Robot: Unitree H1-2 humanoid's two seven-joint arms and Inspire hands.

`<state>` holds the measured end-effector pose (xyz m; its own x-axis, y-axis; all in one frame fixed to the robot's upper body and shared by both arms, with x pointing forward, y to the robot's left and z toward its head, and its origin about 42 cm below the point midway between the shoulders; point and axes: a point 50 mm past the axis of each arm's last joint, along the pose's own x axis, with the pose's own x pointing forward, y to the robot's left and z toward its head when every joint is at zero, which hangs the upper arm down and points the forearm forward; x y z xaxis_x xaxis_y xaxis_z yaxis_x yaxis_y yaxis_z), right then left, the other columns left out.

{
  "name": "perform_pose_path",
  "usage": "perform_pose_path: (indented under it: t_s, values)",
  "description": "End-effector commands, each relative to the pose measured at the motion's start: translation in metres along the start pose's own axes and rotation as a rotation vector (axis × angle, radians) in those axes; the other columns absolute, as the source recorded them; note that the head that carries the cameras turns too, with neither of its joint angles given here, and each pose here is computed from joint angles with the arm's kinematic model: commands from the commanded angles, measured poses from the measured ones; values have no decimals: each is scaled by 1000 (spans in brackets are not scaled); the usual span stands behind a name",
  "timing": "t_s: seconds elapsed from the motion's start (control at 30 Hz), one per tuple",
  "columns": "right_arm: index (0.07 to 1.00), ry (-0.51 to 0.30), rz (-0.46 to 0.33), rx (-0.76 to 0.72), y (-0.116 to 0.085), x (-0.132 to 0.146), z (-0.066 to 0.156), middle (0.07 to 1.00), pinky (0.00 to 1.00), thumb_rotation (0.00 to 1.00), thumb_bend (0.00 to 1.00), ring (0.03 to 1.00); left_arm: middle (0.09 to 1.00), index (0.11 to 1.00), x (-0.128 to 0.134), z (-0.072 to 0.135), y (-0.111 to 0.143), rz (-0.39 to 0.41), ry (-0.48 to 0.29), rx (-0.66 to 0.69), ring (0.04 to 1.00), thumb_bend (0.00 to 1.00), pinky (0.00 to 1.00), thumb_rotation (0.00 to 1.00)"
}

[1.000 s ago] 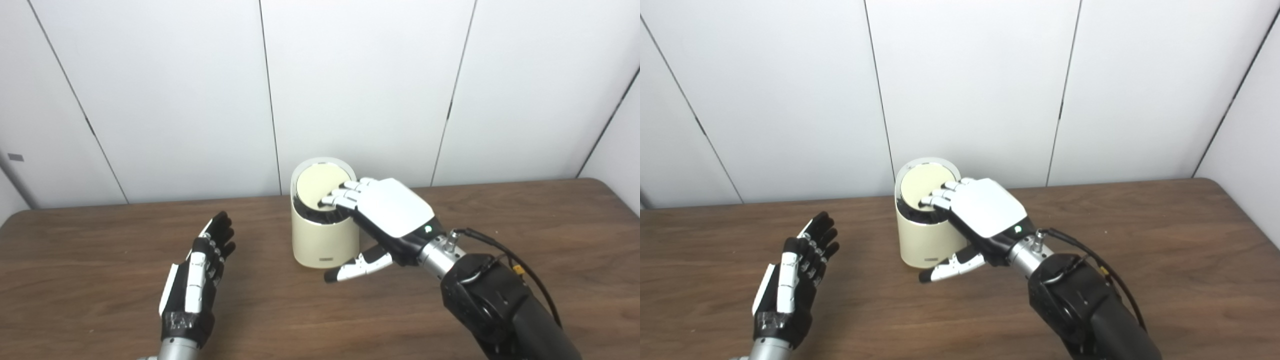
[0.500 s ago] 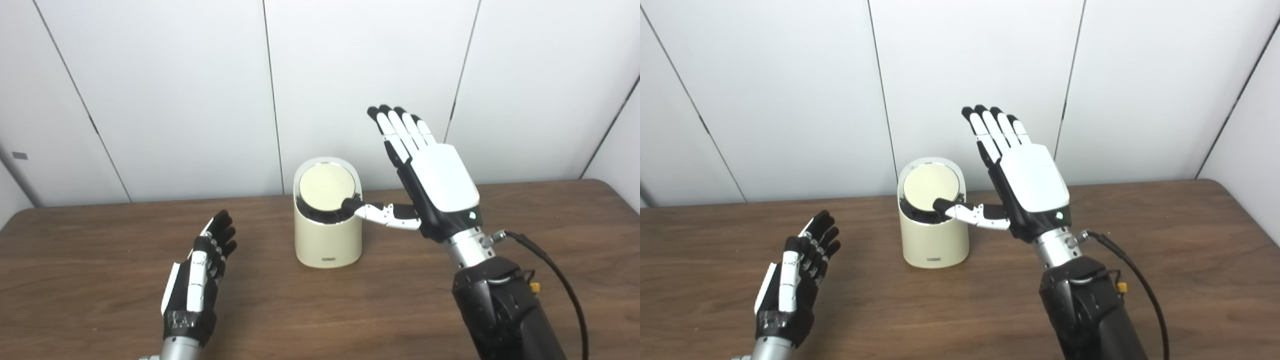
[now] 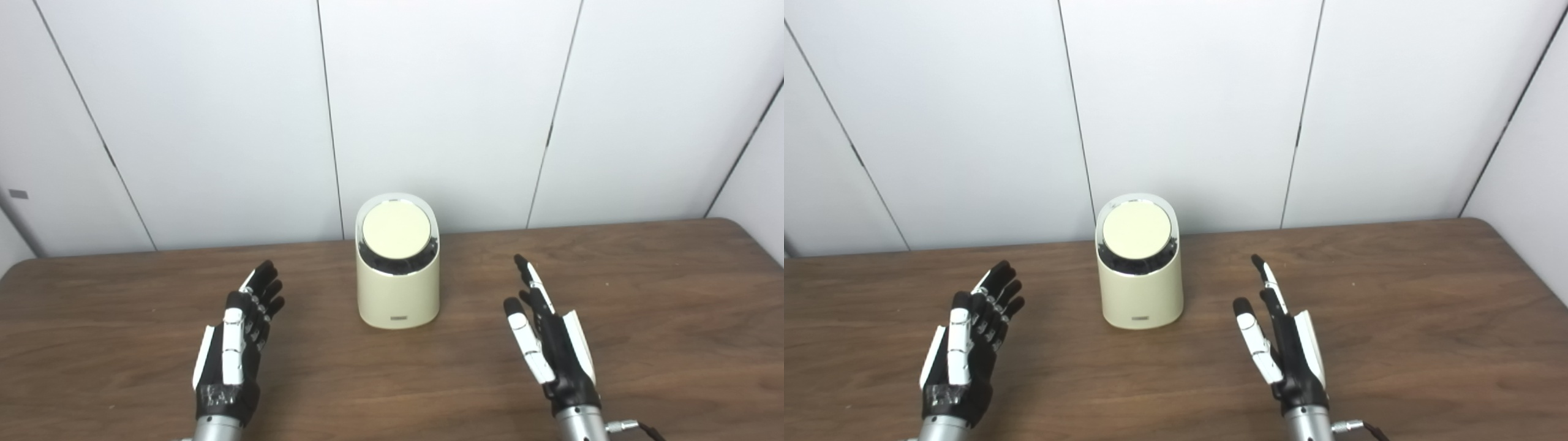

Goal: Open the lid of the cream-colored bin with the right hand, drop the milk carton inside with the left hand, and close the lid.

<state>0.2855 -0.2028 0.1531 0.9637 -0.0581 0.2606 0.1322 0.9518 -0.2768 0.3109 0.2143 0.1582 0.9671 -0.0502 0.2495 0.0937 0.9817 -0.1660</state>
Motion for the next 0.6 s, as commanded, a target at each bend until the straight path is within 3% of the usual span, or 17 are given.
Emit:
perform_pose_path:
  t_s: [0.0, 0.1, 0.23, 0.4, 0.57]
  values:
    - [912, -67, -9, 40, -1, 6, 13, 939, 921, 984, 222, 945, 943, 948, 7, 6, 2, -1, -56, 24, 941, 252, 917, 891]
    - [897, -31, -6, 66, -1, 4, 7, 925, 897, 953, 157, 933, 943, 948, 5, -4, 7, 10, -29, 32, 936, 221, 905, 832]
    - [905, 13, 1, 85, 2, 1, -1, 928, 911, 948, 153, 942, 946, 952, 1, -13, 11, 15, -19, 39, 938, 214, 906, 799]
    - [932, 62, 48, 103, 7, -5, -8, 945, 901, 909, 124, 945, 941, 947, -5, -17, 14, 16, -6, 35, 924, 235, 891, 784]
    - [932, 71, 39, 124, 7, -8, -6, 946, 909, 849, 111, 947, 931, 935, -13, -17, 14, 28, 17, 27, 917, 259, 879, 786]
